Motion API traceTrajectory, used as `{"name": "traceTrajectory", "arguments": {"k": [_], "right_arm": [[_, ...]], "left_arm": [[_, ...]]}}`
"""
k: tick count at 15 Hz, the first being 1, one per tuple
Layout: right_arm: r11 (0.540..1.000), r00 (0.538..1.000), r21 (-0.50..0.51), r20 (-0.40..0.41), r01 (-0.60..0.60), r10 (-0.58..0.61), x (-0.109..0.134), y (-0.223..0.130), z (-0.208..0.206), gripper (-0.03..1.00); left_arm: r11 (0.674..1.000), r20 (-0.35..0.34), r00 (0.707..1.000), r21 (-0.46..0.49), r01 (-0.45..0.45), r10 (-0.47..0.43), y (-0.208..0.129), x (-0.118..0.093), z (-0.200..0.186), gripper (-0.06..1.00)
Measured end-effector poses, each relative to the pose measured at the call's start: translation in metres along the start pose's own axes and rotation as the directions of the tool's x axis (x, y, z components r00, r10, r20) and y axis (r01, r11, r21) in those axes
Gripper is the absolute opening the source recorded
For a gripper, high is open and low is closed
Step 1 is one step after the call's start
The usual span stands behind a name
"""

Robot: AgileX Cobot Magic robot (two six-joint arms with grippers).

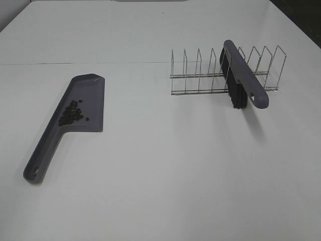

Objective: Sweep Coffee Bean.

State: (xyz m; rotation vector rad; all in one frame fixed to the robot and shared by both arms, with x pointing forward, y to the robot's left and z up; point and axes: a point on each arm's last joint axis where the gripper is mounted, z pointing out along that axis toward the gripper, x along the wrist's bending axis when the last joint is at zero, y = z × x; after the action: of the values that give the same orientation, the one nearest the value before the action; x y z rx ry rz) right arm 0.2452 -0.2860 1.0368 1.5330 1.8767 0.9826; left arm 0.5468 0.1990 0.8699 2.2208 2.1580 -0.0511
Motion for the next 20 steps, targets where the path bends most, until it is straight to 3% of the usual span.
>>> {"name": "traceTrajectory", "arguments": {"k": [5, 17, 20], "right_arm": [[0.999, 0.998, -0.006, -0.038, 0.043, -0.043, 0.0035, 0.0004, -0.0001, 0.93], [0.998, 0.998, 0.002, 0.011, 0.056, -0.056, -0.0010, -0.0001, 0.0000, 0.93], [0.997, 0.998, -0.048, 0.015, 0.062, -0.062, 0.0000, -0.0039, -0.0055, 0.93]], "left_arm": [[1.000, 0.000, 1.000, 0.000, 0.000, 0.000, 0.0000, 0.0000, 0.0000, 0.33], [1.000, 0.000, 1.000, 0.000, 0.000, 0.000, 0.0000, 0.0000, 0.0000, 0.33], [1.000, 0.000, 1.000, 0.000, 0.000, 0.000, 0.0000, 0.0000, 0.0000, 0.33]]}}
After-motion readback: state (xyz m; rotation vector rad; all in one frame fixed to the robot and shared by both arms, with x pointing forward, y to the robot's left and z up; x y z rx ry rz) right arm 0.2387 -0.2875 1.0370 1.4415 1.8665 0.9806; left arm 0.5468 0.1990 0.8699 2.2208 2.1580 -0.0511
